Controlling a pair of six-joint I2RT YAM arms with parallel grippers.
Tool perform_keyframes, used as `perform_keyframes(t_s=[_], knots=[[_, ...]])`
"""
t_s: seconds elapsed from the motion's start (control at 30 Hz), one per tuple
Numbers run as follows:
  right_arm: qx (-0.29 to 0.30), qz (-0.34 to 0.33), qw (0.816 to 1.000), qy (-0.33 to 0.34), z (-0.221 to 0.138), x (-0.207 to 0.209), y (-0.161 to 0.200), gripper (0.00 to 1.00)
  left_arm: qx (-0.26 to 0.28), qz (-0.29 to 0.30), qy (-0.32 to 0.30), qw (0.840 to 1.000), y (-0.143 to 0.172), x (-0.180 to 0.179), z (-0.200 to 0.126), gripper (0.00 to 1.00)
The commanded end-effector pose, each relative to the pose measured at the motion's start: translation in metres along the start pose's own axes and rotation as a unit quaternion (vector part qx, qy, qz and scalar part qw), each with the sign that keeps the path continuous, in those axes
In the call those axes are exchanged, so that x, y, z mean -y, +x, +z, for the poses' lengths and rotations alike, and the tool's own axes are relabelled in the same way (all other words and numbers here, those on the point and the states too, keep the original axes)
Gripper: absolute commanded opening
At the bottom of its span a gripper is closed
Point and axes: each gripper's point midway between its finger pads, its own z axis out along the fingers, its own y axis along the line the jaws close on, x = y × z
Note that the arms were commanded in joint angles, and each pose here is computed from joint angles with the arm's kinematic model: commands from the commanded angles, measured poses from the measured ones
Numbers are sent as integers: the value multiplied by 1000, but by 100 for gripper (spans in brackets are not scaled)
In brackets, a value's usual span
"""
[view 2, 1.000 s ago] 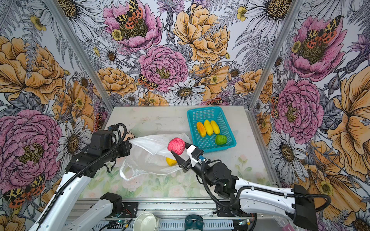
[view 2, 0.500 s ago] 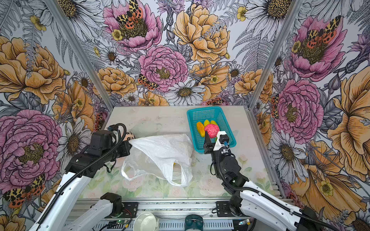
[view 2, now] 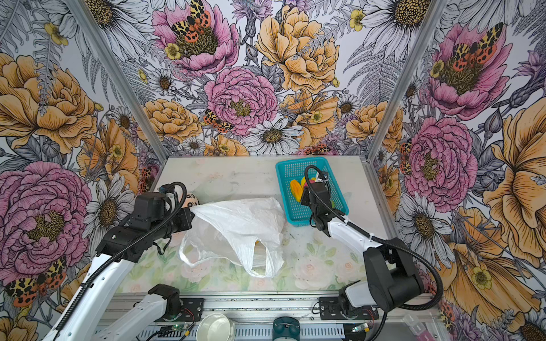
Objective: Untie the knot of the plastic bag and take out the fruit
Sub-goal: Place the fruit in the basket.
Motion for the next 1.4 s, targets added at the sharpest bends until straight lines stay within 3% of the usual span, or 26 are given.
perform_keyframes(t_s=[0.0, 0.4, 0.5, 0.77, 0.93, 1.17, 1.37], knots=[[-50, 28, 998, -1, 17, 0, 17, 27, 11, 11, -1, 1000, -3, 1, 0, 0], [-98, 66, 992, 47, 53, 33, 44, 31, 10, 11, -1, 1000, -3, 0, 1, 0], [-86, 74, 992, 50, 50, 36, 39, 39, 7, 10, -2, 1000, -3, 0, 3, 0], [-50, 83, 995, 33, 27, 34, 23, 74, 8, 8, -3, 1000, -4, -1, 2, 0], [-7, 91, 996, 11, -6, 27, -4, 83, 1, 6, -4, 1000, -3, -2, 5, 0], [87, 84, 992, -24, -74, 17, -41, 84, 6, 9, -6, 1000, -5, -2, 4, 0], [174, 28, 976, -125, -154, -33, -78, 71, 0, 34, -50, 998, -3, -7, 1, 0]])
